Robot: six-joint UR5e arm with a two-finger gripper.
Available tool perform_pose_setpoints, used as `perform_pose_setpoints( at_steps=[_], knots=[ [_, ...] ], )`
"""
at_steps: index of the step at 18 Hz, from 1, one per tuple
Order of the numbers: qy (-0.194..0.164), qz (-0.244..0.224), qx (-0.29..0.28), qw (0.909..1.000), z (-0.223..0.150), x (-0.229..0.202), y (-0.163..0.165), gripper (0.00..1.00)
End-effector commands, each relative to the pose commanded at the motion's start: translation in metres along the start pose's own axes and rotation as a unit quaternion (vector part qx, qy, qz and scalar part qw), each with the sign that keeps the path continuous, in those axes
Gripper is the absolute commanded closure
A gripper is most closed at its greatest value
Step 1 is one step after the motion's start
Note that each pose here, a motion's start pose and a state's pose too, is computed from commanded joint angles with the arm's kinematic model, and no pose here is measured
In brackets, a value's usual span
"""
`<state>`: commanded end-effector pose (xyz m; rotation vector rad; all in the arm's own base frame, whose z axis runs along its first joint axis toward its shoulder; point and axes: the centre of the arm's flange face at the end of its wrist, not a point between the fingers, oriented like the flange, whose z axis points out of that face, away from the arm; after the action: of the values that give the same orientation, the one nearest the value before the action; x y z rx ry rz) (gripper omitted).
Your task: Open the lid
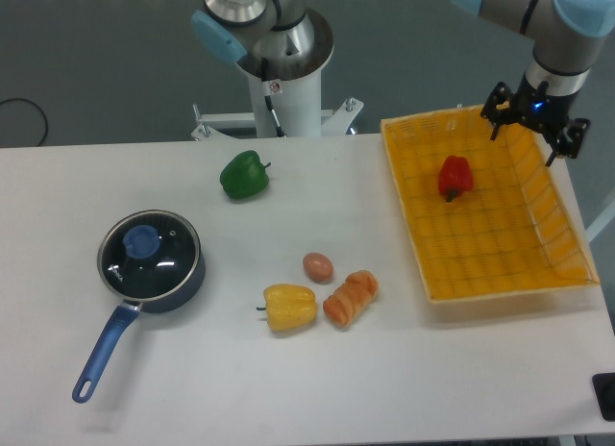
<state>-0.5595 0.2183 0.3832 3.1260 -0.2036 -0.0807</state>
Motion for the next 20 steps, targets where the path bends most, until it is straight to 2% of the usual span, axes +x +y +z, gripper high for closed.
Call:
perform_pose_setpoints(
  at_steps=[10, 13, 16, 20],
  knots=[
    [0.011, -0.001, 0.001, 0.9999, 0.008, 0.005, -0.002, 0.00],
    [0.010, -0.030, 0.000, 0.9995, 0.009, 0.008, -0.005, 0.00],
    [-0.001, -0.064, 0.002, 0.9980, 0.004, 0.008, -0.020, 0.00],
    [-0.006, -0.058, 0.004, 0.9983, 0.002, 0.013, -0.040, 0.00]
  ],
)
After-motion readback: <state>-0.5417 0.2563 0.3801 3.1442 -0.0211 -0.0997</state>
